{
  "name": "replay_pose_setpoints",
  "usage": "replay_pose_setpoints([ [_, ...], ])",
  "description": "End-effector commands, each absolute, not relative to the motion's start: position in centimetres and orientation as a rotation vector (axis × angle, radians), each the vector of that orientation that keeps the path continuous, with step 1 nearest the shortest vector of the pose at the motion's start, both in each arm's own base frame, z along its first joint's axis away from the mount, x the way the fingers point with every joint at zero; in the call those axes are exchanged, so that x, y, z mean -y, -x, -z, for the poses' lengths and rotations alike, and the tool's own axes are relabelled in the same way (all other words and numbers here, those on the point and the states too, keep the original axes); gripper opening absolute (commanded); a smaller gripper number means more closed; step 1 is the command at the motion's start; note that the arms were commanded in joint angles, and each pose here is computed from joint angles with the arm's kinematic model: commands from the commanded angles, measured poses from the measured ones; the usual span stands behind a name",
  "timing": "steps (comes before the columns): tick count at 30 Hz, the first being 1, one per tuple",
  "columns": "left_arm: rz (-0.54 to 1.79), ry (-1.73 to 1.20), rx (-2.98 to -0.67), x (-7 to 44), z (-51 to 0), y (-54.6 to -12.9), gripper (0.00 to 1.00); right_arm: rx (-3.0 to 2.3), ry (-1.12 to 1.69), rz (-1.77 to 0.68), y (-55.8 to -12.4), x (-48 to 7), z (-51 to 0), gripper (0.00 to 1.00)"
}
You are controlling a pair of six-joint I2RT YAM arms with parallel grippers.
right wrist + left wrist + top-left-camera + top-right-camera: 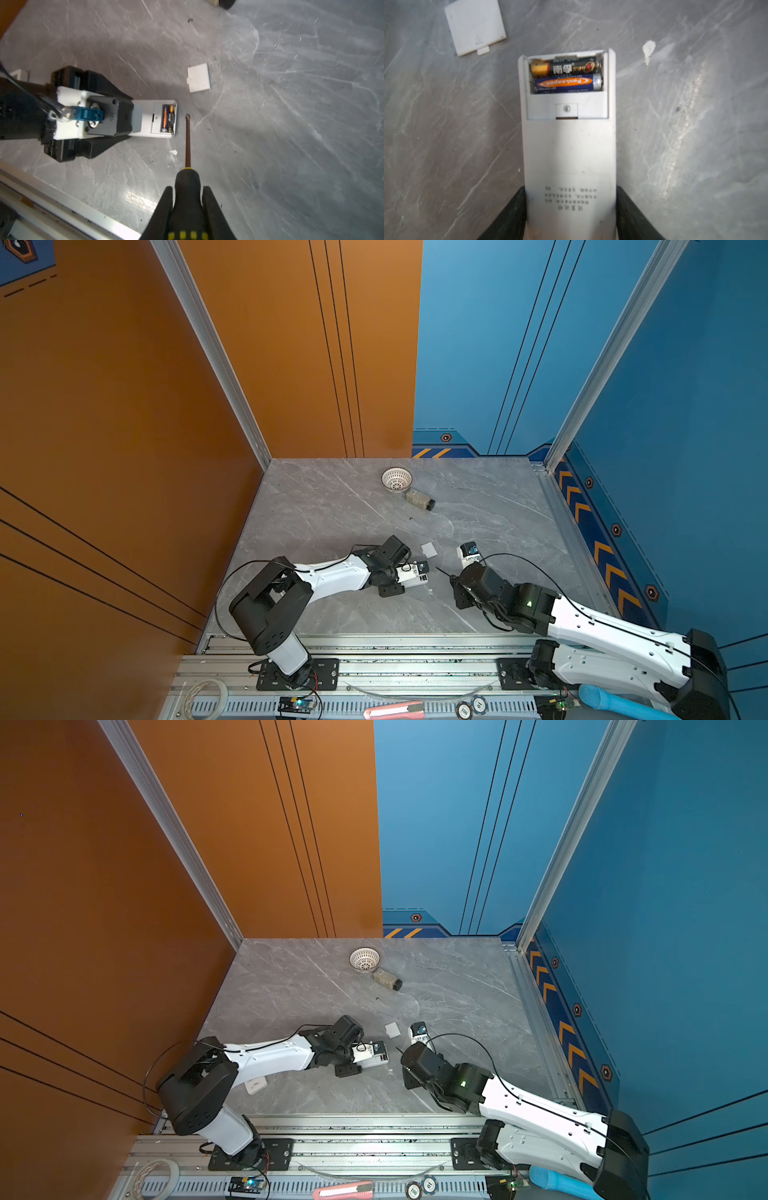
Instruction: Unload the batteries from the remote control
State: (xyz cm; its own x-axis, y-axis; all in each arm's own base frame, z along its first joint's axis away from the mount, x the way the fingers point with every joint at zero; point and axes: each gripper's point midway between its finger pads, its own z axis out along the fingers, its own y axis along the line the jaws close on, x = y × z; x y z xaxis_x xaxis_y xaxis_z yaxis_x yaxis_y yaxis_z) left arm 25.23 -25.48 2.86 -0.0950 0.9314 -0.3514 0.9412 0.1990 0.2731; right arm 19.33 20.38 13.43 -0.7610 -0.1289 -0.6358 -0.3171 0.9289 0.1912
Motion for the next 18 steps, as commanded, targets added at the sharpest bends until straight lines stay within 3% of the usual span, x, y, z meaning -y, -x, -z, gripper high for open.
replay_pose_setpoints([
  [1, -0.111, -1.778, -2.090, 23.2, -0.8, -24.5, 0.00, -2.578, 0.533, -0.460, -17.3, -21.4, -13.1, 0.00],
  [18, -0.121, -1.817, -2.058, 23.4, -0.5, -23.9, 0.00, -2.623, 0.683, -0.401, -19.0, -22.8, -14.3, 0.00],
])
